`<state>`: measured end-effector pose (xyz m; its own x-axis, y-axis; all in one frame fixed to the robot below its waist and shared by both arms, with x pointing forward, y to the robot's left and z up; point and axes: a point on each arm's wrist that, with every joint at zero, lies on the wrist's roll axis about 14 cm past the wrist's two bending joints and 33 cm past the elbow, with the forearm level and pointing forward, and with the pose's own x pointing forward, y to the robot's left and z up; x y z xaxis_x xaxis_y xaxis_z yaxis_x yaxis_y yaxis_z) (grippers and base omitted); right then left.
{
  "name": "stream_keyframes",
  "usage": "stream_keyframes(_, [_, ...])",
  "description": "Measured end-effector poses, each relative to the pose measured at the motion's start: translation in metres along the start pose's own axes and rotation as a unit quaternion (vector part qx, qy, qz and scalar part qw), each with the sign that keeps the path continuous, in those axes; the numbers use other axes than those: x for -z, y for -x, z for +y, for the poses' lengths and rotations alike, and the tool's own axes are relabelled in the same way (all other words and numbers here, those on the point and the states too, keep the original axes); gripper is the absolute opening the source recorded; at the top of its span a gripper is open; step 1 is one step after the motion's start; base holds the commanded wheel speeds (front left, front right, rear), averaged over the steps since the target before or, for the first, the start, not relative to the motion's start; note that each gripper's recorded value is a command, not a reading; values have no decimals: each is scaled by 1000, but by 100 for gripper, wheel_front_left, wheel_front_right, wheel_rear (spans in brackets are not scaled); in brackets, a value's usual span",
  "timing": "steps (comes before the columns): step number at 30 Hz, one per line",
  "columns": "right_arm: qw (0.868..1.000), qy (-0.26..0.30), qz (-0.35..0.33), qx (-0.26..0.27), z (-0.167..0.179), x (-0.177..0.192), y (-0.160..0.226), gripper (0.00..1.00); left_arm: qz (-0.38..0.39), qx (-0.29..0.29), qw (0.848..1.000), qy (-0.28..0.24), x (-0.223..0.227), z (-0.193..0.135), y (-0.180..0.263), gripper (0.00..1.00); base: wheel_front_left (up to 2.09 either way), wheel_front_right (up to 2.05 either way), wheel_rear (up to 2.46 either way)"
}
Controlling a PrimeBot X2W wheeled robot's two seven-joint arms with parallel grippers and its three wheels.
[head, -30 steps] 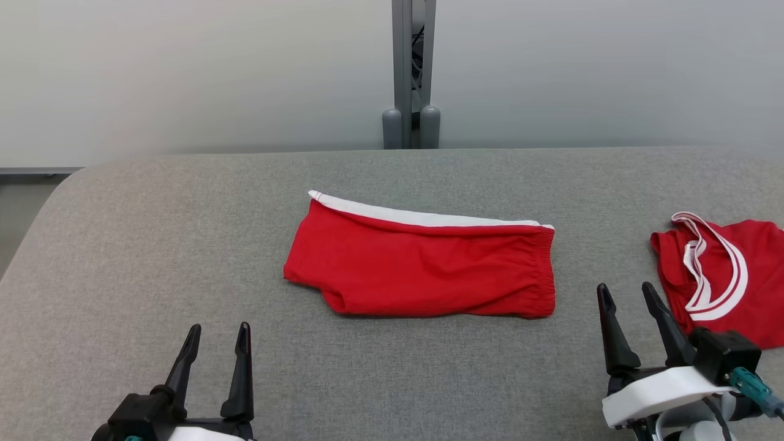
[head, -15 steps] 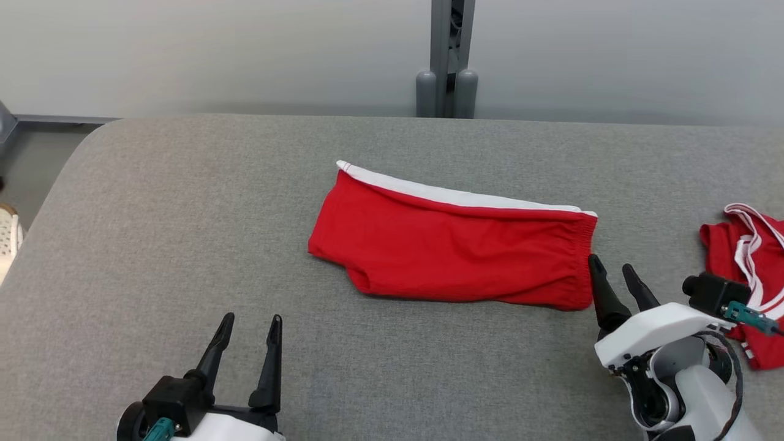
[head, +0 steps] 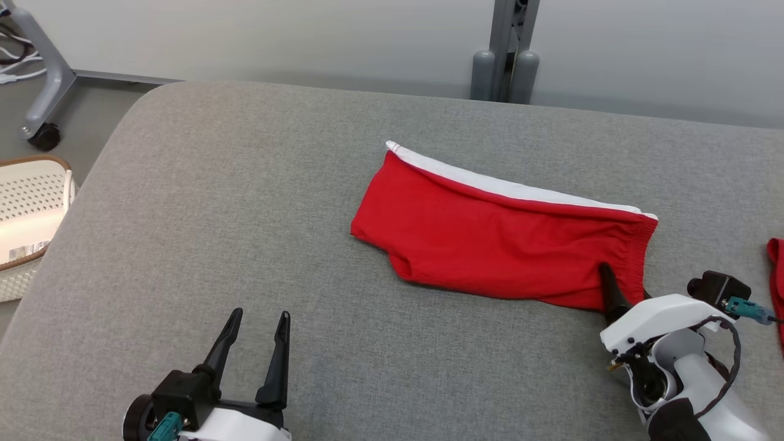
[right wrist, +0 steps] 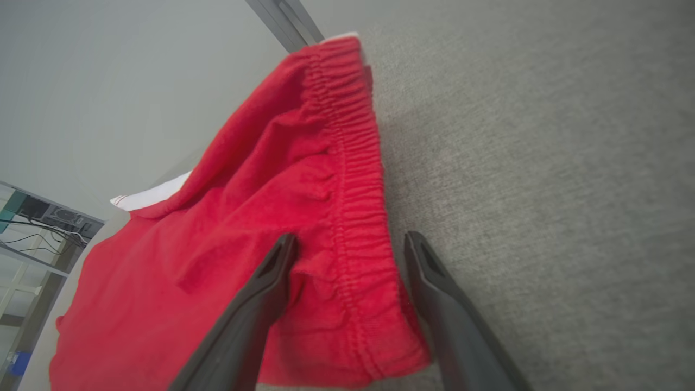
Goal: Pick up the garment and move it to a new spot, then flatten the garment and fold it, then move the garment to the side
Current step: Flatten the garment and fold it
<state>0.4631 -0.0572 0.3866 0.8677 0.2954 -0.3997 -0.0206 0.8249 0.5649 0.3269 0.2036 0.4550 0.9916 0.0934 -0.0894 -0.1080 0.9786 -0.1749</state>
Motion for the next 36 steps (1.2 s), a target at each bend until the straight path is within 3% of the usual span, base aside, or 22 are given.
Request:
stream_keyframes(19, [999,-18,35,-20,23,9,-20,100,0,-6,1000,-2,-1,3,-2,100,0,0,0])
stream_keyframes(21, [999,-17,38,-22,25,11,-19,0,-1,-6,1000,-2,-2,3,-2,100,0,0,0])
stream_keyframes(36, [1000,10,25,-13,17,6,-3,0,-17,2,1000,4,-10,-3,0,100,0,0,0])
